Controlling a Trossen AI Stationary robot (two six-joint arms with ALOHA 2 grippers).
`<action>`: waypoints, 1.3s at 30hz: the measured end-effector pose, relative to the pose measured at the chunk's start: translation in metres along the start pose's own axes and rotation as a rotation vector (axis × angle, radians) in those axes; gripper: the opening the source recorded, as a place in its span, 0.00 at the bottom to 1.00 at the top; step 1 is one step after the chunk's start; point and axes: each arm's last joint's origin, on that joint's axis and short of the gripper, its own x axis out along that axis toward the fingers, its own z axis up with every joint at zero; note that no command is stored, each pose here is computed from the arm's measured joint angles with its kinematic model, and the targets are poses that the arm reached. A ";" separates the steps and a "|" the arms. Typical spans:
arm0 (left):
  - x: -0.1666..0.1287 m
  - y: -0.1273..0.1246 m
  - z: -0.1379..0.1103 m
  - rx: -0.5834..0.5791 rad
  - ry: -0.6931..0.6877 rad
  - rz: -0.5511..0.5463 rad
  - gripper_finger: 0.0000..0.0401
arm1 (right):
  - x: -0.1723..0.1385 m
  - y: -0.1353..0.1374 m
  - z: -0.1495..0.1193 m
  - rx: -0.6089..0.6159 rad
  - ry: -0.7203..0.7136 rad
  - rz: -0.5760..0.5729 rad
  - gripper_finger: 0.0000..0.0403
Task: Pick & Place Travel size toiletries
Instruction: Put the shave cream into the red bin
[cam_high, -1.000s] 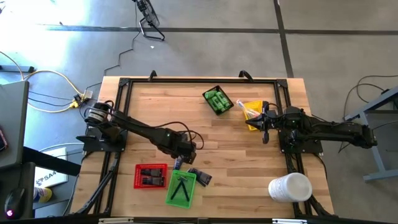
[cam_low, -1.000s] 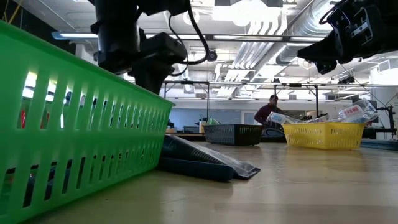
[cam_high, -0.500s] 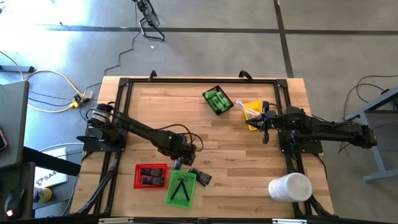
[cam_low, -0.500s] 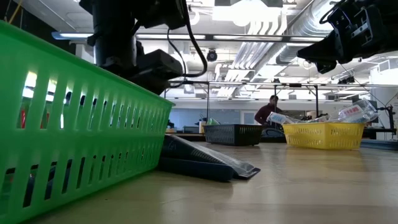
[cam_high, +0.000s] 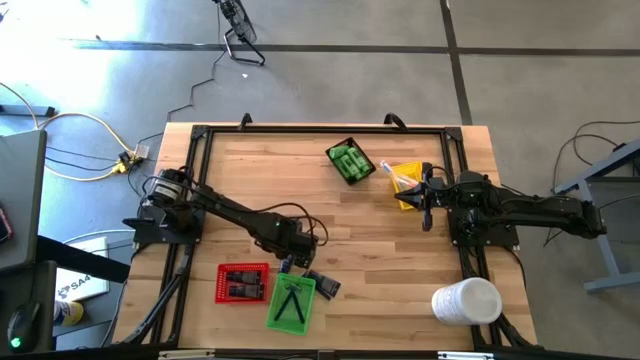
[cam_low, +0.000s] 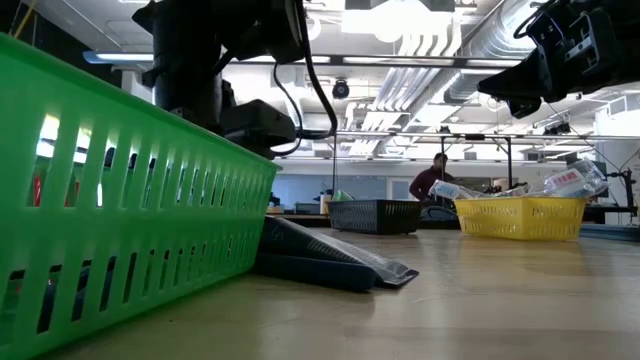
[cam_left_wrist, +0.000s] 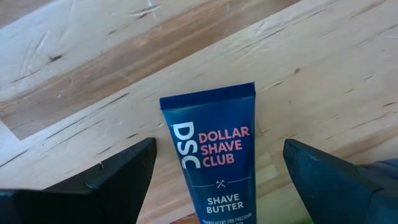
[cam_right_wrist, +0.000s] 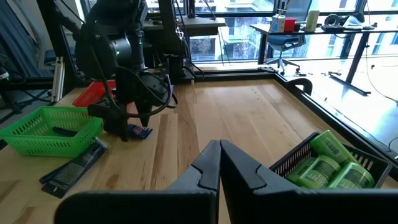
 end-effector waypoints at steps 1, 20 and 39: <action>0.000 0.000 0.000 0.000 0.001 0.001 0.86 | 0.000 0.000 0.000 0.000 -0.001 0.000 0.01; 0.001 0.004 0.000 -0.003 0.006 0.032 0.57 | 0.000 0.000 0.000 0.000 0.000 0.000 0.01; 0.001 0.005 0.000 0.001 0.006 0.044 0.50 | 0.000 0.000 0.000 -0.003 0.000 0.000 0.01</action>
